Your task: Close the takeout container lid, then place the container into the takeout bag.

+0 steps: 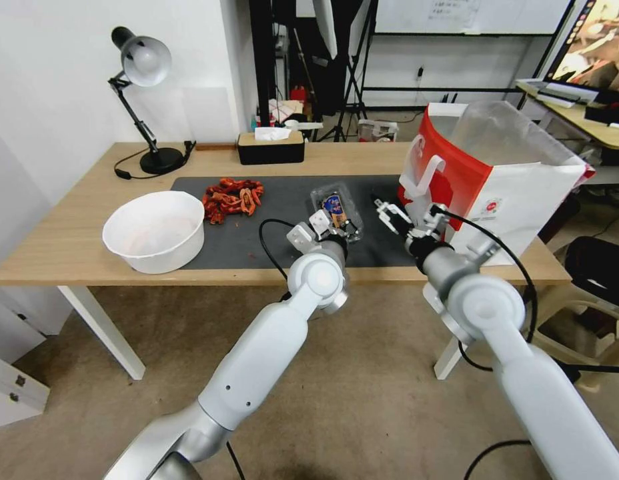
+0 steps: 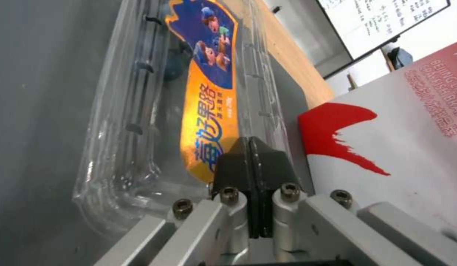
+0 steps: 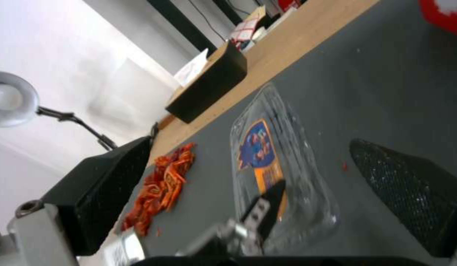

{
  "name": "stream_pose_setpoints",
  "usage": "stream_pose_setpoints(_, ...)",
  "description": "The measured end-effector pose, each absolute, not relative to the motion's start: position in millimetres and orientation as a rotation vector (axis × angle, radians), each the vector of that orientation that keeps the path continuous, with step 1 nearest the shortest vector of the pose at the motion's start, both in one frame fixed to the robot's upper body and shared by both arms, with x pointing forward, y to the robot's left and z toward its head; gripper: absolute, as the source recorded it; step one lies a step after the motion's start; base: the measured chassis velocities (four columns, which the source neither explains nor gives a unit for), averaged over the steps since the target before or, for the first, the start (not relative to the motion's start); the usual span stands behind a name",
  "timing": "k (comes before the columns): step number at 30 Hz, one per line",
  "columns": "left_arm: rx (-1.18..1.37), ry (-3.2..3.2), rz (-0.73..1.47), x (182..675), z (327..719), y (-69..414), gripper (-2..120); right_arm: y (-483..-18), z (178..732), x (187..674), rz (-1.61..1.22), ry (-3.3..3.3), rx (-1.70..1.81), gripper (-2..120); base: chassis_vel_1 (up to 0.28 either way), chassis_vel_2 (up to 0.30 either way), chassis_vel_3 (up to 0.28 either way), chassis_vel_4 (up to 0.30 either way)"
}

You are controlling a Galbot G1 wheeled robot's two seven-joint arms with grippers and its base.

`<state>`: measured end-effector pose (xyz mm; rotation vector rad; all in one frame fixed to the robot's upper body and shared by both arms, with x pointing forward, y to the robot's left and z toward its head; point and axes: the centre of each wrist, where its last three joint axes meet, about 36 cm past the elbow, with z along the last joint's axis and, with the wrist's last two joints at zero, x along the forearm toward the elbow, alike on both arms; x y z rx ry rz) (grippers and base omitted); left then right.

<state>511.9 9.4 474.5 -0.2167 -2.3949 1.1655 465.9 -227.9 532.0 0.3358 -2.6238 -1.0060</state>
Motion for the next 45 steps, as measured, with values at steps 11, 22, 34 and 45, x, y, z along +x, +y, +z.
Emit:
stream_pose_setpoints(11, -0.199, -2.400, 1.167, 514, 472, 16, 0, -220, 556, 521, -0.792, -2.574, 0.393, 100, 0.000, 0.000, 0.000, 0.000)
stream_pose_setpoints(22, -0.193, -2.402, 1.165, 515, 471, 21, 0, -206, 549, 560, -0.567, -2.537, 0.368, 100, 0.000, 0.000, 0.000, 0.000)
stream_pose_setpoints(34, -0.203, -2.399, 1.173, 514, 474, 20, 0, -202, 541, 583, -0.388, -2.448, 0.373, 100, 0.000, 0.000, 0.000, 0.000)
stream_pose_setpoints(45, -0.196, -2.403, 1.170, 514, 474, 25, 0, -197, 537, 595, -0.409, -2.419, 0.396, 100, 0.000, 0.000, 0.000, 0.000)
